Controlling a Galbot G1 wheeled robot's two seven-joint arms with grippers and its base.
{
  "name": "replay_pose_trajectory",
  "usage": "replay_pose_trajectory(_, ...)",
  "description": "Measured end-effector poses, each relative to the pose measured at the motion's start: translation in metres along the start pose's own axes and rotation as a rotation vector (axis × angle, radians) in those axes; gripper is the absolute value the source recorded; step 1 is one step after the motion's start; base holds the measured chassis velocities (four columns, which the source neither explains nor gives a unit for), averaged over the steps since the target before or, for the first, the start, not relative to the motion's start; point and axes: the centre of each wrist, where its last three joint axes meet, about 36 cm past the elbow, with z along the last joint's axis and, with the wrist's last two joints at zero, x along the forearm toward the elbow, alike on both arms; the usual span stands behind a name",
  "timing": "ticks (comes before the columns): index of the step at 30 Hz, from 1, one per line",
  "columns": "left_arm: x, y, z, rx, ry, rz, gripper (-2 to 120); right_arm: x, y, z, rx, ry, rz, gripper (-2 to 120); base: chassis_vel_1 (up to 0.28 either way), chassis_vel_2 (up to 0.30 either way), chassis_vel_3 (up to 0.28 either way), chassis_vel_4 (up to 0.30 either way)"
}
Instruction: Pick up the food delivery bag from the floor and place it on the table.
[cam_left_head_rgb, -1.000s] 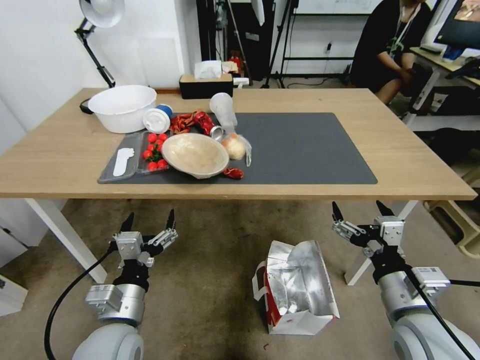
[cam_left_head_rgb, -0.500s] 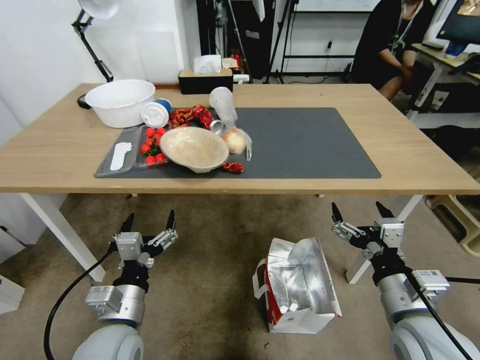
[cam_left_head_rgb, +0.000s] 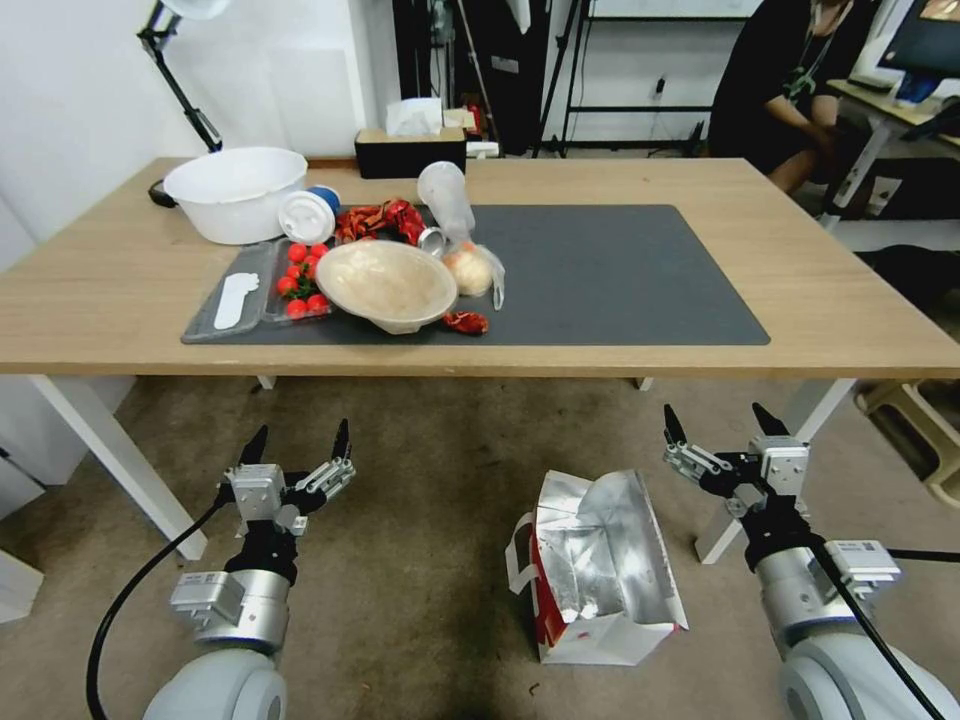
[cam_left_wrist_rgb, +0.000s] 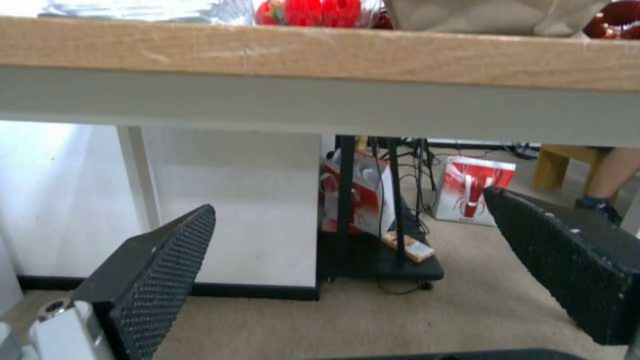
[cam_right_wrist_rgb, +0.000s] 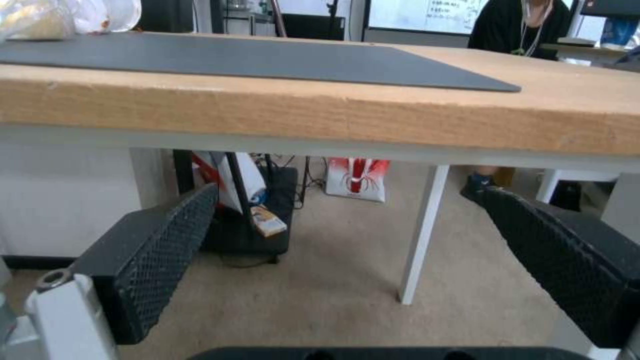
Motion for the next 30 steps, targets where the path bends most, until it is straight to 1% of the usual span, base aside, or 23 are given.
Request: replay_pose_trajectory(30, -0.0008, -0.0002, 0.0009, 0.002, 0.0, -0.001, 100, -0.0019, -0.0004, 0.0008, 0.0, -0.003, 0.0, 100, 0.0, 0.0, 0.0, 0.0)
